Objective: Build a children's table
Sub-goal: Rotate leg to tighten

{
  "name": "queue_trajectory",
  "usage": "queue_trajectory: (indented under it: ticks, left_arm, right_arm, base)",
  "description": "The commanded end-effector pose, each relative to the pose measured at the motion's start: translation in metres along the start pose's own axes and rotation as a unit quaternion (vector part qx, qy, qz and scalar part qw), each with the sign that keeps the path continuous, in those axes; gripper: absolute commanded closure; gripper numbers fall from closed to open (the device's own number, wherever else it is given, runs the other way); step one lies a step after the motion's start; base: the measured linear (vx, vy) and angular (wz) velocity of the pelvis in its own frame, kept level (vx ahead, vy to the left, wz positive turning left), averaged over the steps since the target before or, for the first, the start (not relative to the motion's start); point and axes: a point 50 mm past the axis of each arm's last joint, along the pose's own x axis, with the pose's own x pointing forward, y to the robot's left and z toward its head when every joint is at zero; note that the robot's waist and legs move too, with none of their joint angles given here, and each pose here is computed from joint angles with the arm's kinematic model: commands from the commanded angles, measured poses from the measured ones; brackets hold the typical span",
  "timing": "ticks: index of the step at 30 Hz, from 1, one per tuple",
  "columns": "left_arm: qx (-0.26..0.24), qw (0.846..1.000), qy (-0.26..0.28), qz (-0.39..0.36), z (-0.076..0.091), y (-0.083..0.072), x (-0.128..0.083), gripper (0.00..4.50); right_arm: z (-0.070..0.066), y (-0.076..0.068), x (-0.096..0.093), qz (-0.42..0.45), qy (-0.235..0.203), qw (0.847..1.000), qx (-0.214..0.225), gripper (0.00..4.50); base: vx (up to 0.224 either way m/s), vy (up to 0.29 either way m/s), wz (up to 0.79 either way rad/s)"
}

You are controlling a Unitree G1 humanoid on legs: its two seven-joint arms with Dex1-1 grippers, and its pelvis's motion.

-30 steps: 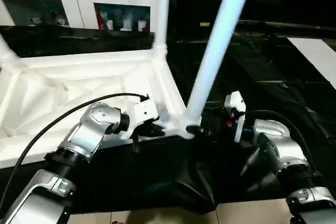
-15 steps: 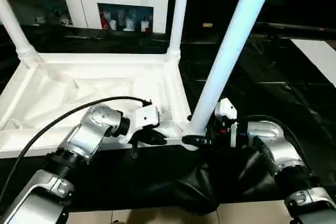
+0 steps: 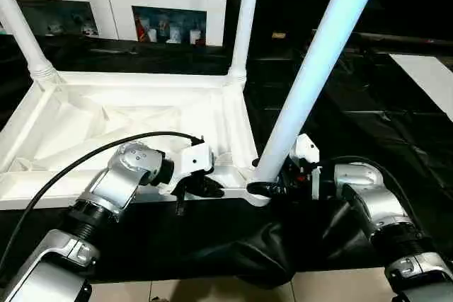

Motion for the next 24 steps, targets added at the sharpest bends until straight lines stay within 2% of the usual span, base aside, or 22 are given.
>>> queue_trajectory:
  ticks: [1,4,5,8,11,12,13,15,17,18,19,24]
  left_arm:
    - [0.0,1.0,0.002,-0.028,0.0,-0.005,0.01,4.5]
    - [-0.024,1.0,-0.005,-0.011,0.0,-0.003,0.015,4.5]
    - [-0.024,1.0,-0.005,-0.011,0.0,-0.003,0.015,4.5]
    - [-0.073,0.996,-0.007,0.055,0.002,0.009,0.026,4.5]
    - [-0.098,0.99,-0.01,0.102,0.007,0.017,0.035,4.5]
    - [-0.121,0.98,-0.008,0.156,0.012,0.025,0.042,4.5]
    - [-0.123,0.979,-0.007,0.162,0.013,0.026,0.042,4.5]
    - [-0.148,0.961,0.006,0.232,0.016,0.035,0.05,4.5]
    - [-0.155,0.955,0.008,0.252,0.019,0.037,0.054,4.5]
    - [-0.155,0.955,0.008,0.252,0.019,0.037,0.054,4.5]
    - [-0.155,0.955,0.007,0.254,0.023,0.038,0.057,4.5]
    - [-0.151,0.954,0.017,0.257,0.021,0.039,0.055,4.5]
  right_arm:
    - [-0.011,-0.001,0.0,-0.022,0.014,0.999,0.033,1.84]
    - [-0.024,-0.007,0.002,-0.098,0.004,0.99,0.1,1.85]
    - [-0.024,-0.007,0.002,-0.098,0.004,0.99,0.1,1.85]
    - [-0.043,-0.012,0.014,-0.198,0.017,0.967,0.16,1.85]
    - [-0.05,-0.014,0.025,-0.259,0.027,0.948,0.181,1.86]
    - [-0.05,-0.017,0.034,-0.311,0.032,0.933,0.177,1.86]
    - [-0.05,-0.018,0.035,-0.315,0.032,0.932,0.177,1.86]
    - [-0.045,-0.022,0.045,-0.369,0.028,0.911,0.18,1.86]
    - [-0.042,-0.024,0.051,-0.394,0.02,0.899,0.192,1.86]
    - [-0.042,-0.024,0.051,-0.394,0.02,0.899,0.192,1.86]
    - [-0.037,-0.027,0.056,-0.411,0.012,0.89,0.199,1.86]
    - [-0.03,-0.029,0.063,-0.41,0.003,0.889,0.203,1.86]
  base:
    - [0.0,0.0,0.0]
    - [0.0,0.0,0.0]
    - [0.0,0.0,0.0]
    - [0.0,0.0,0.0]
    - [0.0,0.0,0.0]
    - [0.0,0.0,0.0]
    - [0.0,0.0,0.0]
    - [0.0,0.0,0.0]
    - [0.0,0.0,0.0]
    - [0.0,0.0,0.0]
    - [0.0,0.0,0.0]
    - [0.0,0.0,0.0]
